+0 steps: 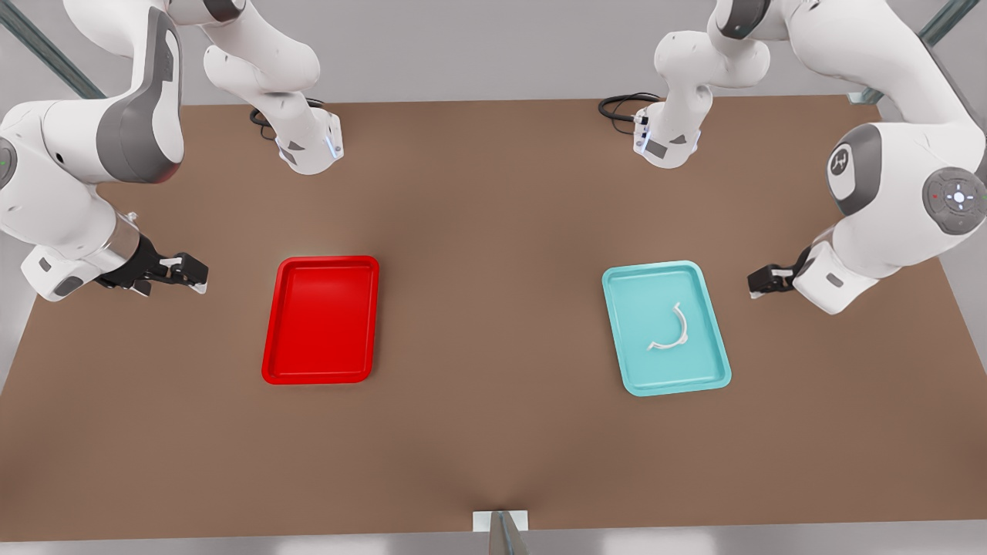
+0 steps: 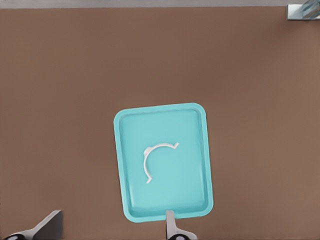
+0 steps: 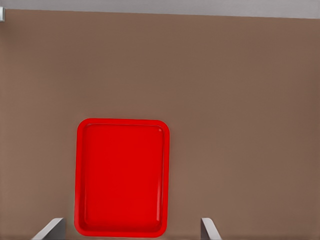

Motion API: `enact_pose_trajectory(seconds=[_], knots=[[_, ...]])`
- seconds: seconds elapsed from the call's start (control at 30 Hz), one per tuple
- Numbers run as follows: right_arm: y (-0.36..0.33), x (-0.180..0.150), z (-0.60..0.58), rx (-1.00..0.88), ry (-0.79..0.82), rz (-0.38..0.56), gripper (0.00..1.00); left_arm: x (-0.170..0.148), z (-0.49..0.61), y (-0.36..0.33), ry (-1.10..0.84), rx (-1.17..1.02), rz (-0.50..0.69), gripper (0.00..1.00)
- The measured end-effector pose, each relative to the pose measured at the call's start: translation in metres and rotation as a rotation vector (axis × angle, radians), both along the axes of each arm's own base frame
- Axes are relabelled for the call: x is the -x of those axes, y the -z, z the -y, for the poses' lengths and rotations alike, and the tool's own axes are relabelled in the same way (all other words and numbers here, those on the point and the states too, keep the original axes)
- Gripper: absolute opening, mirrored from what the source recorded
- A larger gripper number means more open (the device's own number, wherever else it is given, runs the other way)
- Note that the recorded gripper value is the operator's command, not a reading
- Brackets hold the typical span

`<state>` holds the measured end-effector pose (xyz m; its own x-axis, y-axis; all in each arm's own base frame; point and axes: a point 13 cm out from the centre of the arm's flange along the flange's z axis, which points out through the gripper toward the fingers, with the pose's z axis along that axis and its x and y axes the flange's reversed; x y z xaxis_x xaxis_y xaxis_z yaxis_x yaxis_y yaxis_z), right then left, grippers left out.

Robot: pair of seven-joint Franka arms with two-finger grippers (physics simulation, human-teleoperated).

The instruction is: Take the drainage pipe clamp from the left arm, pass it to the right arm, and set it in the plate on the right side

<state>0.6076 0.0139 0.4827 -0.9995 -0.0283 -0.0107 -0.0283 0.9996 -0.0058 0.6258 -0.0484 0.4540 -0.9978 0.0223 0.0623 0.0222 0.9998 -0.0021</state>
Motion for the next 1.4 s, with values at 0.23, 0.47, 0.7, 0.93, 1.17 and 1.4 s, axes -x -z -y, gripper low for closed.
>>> enact_pose_trajectory(seconds=[0.23,0.47,0.7,0.93,1.17,1.4], knots=[[0.000,0.000,0.000,0.000,0.000,0.000,1.00,0.063,-0.011,0.153,0.028,0.002,-0.218,1.00],[0.000,0.001,0.004,0.001,0.004,-0.002,1.00,0.149,-0.030,0.322,-0.070,0.003,-0.176,1.00],[0.002,0.004,-0.008,0.006,-0.016,-0.015,1.00,0.121,-0.020,0.361,-0.141,0.018,-0.023,1.00],[-0.004,0.007,-0.039,0.001,-0.060,0.001,1.00,0.113,-0.006,0.387,-0.207,0.037,0.018,0.88],[-0.011,0.020,-0.040,-0.001,-0.054,-0.023,1.00,0.110,-0.008,0.403,-0.253,0.036,0.031,0.67],[-0.010,0.023,-0.038,-0.001,-0.044,-0.037,1.00,0.095,-0.007,0.405,-0.269,0.037,0.053,0.62]])
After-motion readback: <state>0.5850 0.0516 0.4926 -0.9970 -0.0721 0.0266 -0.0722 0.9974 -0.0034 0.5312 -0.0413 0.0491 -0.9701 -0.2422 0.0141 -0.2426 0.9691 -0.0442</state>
